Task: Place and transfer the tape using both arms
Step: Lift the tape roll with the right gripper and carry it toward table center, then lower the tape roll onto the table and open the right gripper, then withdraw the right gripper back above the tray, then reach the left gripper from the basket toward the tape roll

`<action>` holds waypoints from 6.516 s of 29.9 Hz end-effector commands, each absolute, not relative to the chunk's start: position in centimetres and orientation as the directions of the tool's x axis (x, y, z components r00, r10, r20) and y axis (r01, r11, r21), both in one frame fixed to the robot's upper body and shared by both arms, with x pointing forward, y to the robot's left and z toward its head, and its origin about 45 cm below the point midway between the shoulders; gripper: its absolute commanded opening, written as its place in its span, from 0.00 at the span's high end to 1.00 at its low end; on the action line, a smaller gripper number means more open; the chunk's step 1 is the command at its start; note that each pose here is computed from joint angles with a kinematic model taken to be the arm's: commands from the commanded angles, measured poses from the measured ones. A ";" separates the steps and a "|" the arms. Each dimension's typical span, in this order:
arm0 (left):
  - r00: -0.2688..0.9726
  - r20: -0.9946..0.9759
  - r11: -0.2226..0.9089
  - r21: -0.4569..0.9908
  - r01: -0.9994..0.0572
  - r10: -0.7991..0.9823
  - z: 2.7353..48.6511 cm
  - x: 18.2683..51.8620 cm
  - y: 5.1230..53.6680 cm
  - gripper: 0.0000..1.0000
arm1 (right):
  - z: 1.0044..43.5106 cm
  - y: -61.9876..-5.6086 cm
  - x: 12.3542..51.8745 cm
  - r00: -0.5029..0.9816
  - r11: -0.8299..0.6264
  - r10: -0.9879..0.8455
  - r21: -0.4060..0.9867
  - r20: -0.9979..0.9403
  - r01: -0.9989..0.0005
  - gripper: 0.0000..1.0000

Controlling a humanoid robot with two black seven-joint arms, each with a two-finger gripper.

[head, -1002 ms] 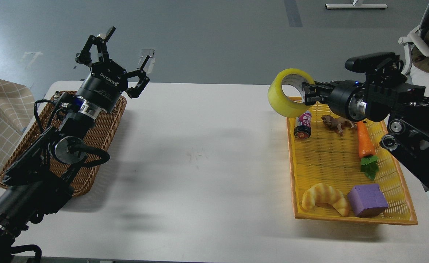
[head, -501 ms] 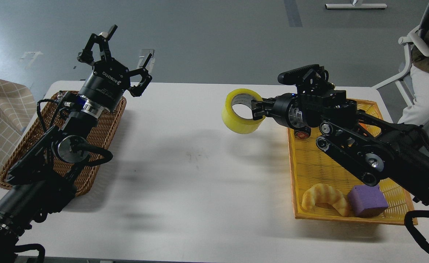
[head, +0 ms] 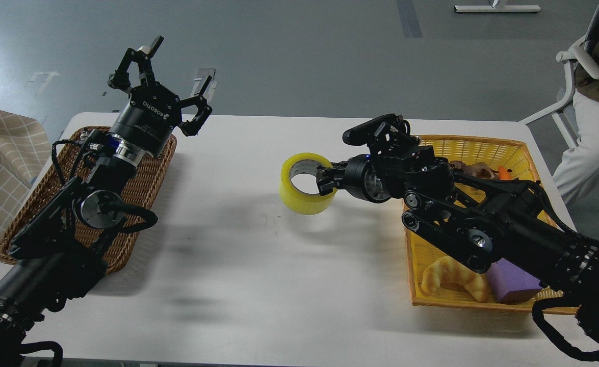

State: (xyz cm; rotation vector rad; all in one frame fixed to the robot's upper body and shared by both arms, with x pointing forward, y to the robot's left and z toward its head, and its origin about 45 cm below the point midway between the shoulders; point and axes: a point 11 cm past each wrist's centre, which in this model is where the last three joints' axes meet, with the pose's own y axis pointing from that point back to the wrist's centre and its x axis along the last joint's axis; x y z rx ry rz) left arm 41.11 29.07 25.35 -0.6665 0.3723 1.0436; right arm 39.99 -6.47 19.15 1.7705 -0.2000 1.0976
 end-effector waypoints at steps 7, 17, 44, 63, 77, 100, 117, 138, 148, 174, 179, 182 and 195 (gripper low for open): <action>0.469 -0.585 0.333 -0.331 -0.883 0.662 25.4 41.1 28.8 0.02 | 17.7 -4.8 39.5 0.591 -0.477 0.354 0.683 0.725 -0.553 1.00; 0.472 -0.587 0.335 -0.333 -0.881 0.657 25.4 41.2 28.6 0.02 | 16.8 -5.9 40.0 0.609 -0.439 0.355 0.702 0.709 -0.561 1.00; 0.476 -0.597 0.336 -0.337 -0.880 0.646 25.3 41.2 28.0 0.02 | 14.1 -7.0 38.8 0.650 -0.409 0.362 0.740 0.668 -0.533 0.96; 0.476 -0.595 0.339 -0.335 -0.879 0.647 25.2 41.2 28.0 0.02 | 14.3 -7.0 38.9 0.656 -0.405 0.350 0.739 0.669 -0.538 0.04; 0.477 -0.594 0.341 -0.333 -0.879 0.648 25.2 41.2 28.0 0.02 | 20.0 -4.8 39.6 0.568 -0.510 0.323 0.645 0.757 -0.570 0.04; 0.477 -0.581 0.356 -0.317 -0.879 0.660 25.1 41.2 28.1 0.02 | 31.1 -19.5 42.1 0.552 -0.550 -0.371 0.302 0.747 -0.778 0.02; 0.460 -0.575 0.344 -0.306 -0.888 0.676 24.9 41.4 28.9 0.02 | 30.7 -28.9 41.6 0.500 -0.499 -0.860 0.035 0.104 -0.866 0.02; 0.462 -0.576 0.349 -0.303 -0.887 0.674 24.8 41.3 28.7 0.02 | 27.1 -32.7 42.5 0.395 -0.384 -0.686 -0.157 -0.611 -0.910 0.01; 0.466 -0.573 0.357 -0.300 -0.885 0.674 24.7 41.3 28.4 0.02 | 25.6 -33.2 41.7 0.363 -0.356 -0.643 -0.156 -0.675 -0.921 0.01; 0.468 -0.567 0.381 -0.274 -0.883 0.678 24.1 41.4 27.8 0.02 | 21.8 -36.4 41.7 0.217 -0.250 -0.580 -0.082 -0.785 -0.965 0.01; 0.474 -0.558 0.388 -0.275 -0.880 0.681 24.3 41.5 27.7 0.02 | 22.0 -36.7 41.7 0.217 -0.249 -0.586 -0.081 -0.780 -0.965 0.01; 0.489 -0.516 0.408 -0.270 -0.872 0.703 24.5 41.6 27.6 0.02 | 22.0 -36.7 41.7 0.218 -0.250 -0.588 -0.082 -0.779 -0.965 0.01; 0.642 -0.062 0.625 -0.174 -0.761 0.764 27.0 41.0 24.2 0.02 | 21.7 -36.5 41.5 0.217 -0.250 -0.583 -0.081 -0.783 -0.965 0.01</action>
